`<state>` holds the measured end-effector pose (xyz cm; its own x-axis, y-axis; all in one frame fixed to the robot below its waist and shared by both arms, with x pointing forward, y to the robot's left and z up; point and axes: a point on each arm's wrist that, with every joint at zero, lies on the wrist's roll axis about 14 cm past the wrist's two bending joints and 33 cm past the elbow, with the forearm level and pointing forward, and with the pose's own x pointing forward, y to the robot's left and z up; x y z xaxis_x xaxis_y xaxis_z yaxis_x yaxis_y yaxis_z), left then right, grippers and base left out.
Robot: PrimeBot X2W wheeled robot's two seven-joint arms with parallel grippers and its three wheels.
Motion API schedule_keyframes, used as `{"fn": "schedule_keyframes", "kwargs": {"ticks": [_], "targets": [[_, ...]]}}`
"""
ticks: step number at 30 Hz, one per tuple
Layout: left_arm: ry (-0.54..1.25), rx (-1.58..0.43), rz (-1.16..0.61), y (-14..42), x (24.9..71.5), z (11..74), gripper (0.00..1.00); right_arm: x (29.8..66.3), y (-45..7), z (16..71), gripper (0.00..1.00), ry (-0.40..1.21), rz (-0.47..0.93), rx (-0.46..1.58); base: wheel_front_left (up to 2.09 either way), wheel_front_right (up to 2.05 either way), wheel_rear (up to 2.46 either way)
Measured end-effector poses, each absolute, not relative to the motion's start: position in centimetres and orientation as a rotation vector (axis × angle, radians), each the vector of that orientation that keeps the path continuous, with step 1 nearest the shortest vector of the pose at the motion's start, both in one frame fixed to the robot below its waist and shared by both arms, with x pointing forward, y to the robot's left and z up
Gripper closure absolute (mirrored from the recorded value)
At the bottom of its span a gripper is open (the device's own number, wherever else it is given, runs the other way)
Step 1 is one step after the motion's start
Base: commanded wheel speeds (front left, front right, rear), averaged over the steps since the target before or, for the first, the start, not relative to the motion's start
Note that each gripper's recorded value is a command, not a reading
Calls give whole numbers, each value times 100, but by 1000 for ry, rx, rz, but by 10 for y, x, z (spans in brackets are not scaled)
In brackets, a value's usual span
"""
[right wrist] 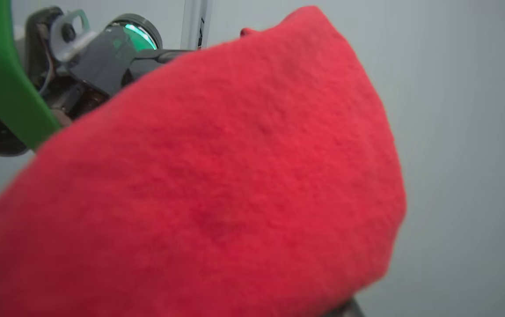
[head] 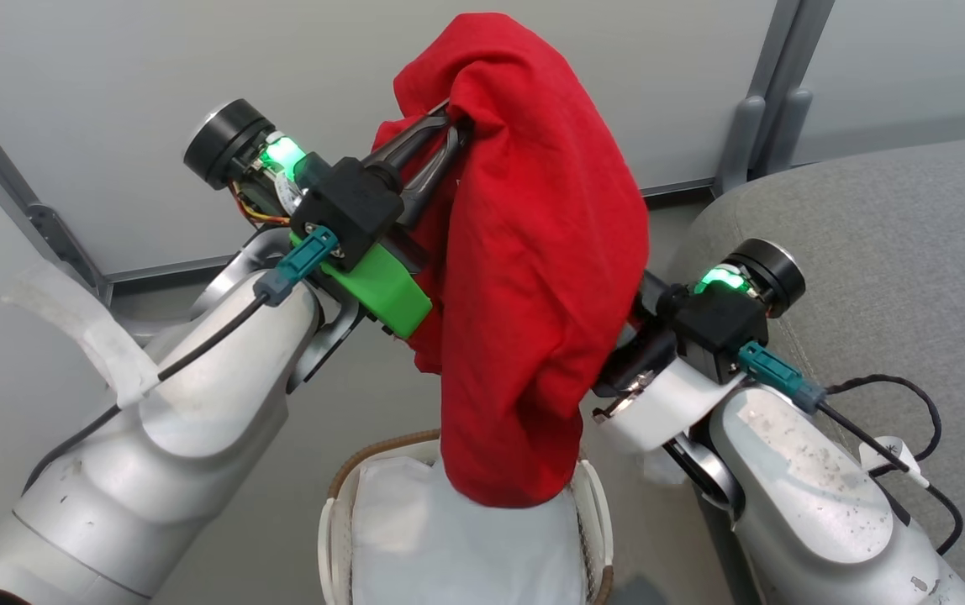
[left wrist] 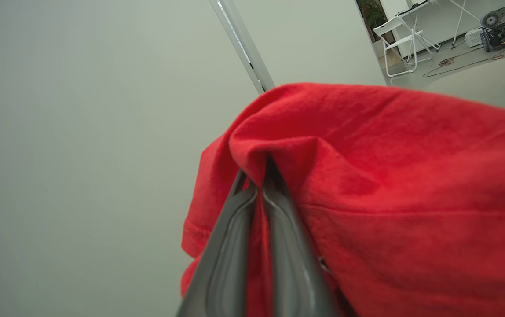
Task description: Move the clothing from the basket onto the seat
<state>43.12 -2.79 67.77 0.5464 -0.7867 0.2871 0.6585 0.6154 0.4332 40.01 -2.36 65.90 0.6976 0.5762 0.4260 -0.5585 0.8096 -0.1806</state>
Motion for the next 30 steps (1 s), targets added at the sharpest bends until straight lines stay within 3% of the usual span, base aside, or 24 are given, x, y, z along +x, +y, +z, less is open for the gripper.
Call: {"fn": "schedule_keyframes", "kwargs": {"ticks": [14, 16, 18, 19, 20, 30], "targets": [[-389, 240, -828, -14, 450, 650, 100, 408, -43, 660, 100, -497, 563, -5, 0, 0, 0], [-362, 223, -821, -11, 451, 642, 59, 409, -46, 659, 100, -494, 551, 1, 0, 0, 0], [-337, 207, -816, -9, 453, 635, 49, 410, -48, 659, 100, -494, 543, 4, 0, 0, 0], [-325, 200, -814, -8, 453, 631, 11, 411, -48, 659, 100, -494, 540, 6, 0, 0, 0], [-303, 189, -810, -7, 454, 625, 0, 411, -50, 660, 100, -495, 534, 10, 0, 0, 0], [-160, 52, -738, 16, 456, 583, 0, 420, -61, 658, 100, -488, 487, 24, 0, 0, 0]]}}
